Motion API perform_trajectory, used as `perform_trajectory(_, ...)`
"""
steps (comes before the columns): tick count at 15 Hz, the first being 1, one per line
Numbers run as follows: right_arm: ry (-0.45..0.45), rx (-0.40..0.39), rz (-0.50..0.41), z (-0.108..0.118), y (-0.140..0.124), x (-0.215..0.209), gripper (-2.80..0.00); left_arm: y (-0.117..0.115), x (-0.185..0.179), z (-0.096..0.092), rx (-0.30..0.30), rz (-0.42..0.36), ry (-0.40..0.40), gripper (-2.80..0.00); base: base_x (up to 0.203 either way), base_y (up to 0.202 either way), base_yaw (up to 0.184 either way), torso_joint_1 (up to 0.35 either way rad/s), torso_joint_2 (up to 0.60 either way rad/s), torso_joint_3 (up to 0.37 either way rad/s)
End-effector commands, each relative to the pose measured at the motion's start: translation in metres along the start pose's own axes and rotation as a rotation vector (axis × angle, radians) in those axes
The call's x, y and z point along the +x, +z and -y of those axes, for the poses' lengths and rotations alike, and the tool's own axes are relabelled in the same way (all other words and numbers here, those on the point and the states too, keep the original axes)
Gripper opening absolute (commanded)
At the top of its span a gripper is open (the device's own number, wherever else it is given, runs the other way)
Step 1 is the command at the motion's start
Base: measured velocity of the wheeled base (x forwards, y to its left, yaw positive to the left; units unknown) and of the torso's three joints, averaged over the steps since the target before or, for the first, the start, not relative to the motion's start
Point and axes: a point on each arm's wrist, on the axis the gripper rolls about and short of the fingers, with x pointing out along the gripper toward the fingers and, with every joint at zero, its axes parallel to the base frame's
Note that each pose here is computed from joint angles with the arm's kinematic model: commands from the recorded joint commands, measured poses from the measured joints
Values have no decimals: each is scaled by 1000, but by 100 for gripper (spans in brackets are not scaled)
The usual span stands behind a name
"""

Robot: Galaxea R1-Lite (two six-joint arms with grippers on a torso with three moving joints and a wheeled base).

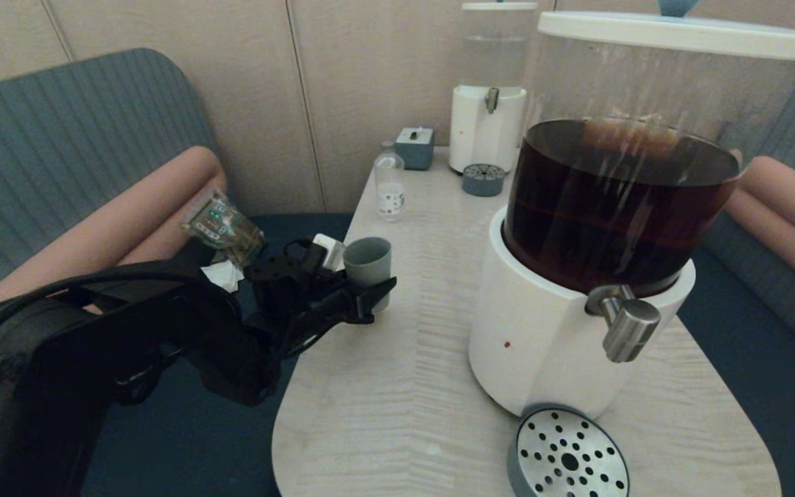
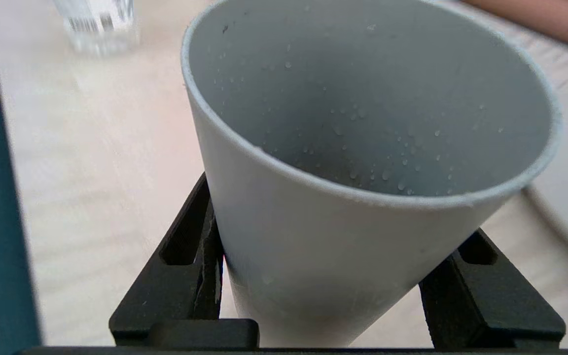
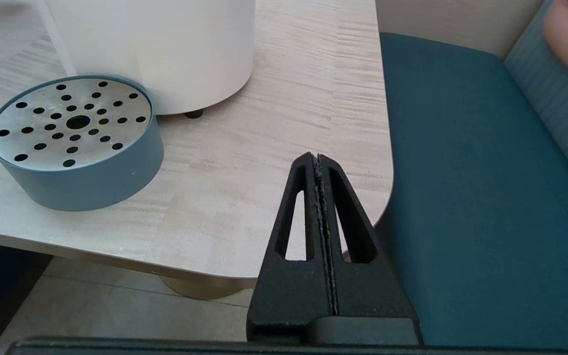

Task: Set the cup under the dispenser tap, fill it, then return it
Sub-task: Place the cup next to the water dispenser

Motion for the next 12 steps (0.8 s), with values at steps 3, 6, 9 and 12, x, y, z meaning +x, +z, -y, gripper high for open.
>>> perform_trajectory(3, 1, -1, -7, 0, -3, 1, -280, -34, 8, -5, -18, -46, 4, -280, 0, 0, 0, 0, 0, 0)
perform_trajectory(6, 1, -2, -8, 0, -3, 1, -280, -37, 10, -6, -18, -46, 5, -280, 0, 0, 0, 0, 0, 0)
perform_trajectory(9, 1, -2, -7, 0, -3, 1, -280, -37, 10, -6, -17, -45, 5, -280, 0, 0, 0, 0, 0, 0)
perform_trajectory(12, 1, 0, -7, 0, -3, 1, -280, -37, 9, -6, -16, -46, 5, 0, 0, 0, 0, 0, 0, 0)
